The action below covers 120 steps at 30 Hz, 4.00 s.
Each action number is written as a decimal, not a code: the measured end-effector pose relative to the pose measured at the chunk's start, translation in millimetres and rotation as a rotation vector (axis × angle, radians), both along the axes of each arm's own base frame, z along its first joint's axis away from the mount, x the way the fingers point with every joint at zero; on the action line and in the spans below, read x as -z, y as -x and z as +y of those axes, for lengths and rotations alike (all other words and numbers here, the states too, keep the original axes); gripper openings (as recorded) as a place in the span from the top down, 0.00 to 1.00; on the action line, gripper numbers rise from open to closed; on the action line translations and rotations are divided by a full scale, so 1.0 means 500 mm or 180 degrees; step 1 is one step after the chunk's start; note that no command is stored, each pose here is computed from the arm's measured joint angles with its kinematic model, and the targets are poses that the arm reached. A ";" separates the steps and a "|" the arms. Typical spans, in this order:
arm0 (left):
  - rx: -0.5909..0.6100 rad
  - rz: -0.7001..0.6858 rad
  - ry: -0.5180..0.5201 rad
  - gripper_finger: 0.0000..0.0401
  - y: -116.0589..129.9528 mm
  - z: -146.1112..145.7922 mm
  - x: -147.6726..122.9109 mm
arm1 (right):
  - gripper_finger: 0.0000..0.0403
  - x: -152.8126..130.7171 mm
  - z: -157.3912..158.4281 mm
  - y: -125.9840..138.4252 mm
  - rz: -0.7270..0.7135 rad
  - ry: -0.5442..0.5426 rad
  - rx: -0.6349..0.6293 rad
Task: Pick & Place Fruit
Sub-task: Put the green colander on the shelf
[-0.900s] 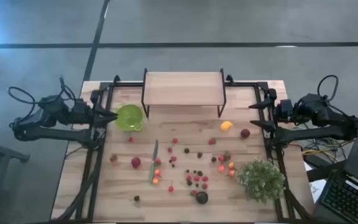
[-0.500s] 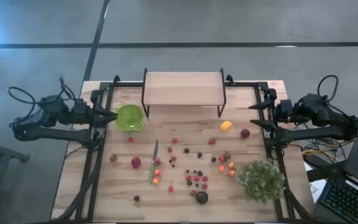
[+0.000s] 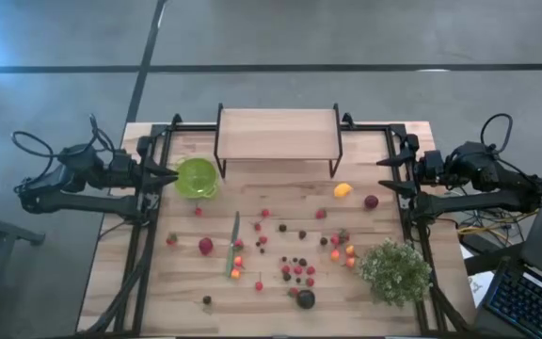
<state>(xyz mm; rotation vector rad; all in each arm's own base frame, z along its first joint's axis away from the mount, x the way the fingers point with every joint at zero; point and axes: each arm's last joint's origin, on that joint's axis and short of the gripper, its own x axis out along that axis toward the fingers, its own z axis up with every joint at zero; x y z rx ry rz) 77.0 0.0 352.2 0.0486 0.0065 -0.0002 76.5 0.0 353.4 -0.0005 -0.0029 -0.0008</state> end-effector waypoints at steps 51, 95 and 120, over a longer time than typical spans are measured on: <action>-0.0402 -0.0026 -0.0446 0.88 -0.012 0.007 -0.005 | 0.47 0.105 -0.002 -0.234 0.1362 -0.0602 0.0295; -0.1054 0.3032 -0.0219 0.50 -0.119 0.018 0.169 | 0.72 0.114 -0.002 -0.229 0.1546 -0.0532 0.0298; -0.1296 0.3954 0.0036 0.51 -0.186 0.017 0.244 | 0.84 0.115 -0.002 -0.228 0.1556 -0.0532 0.0299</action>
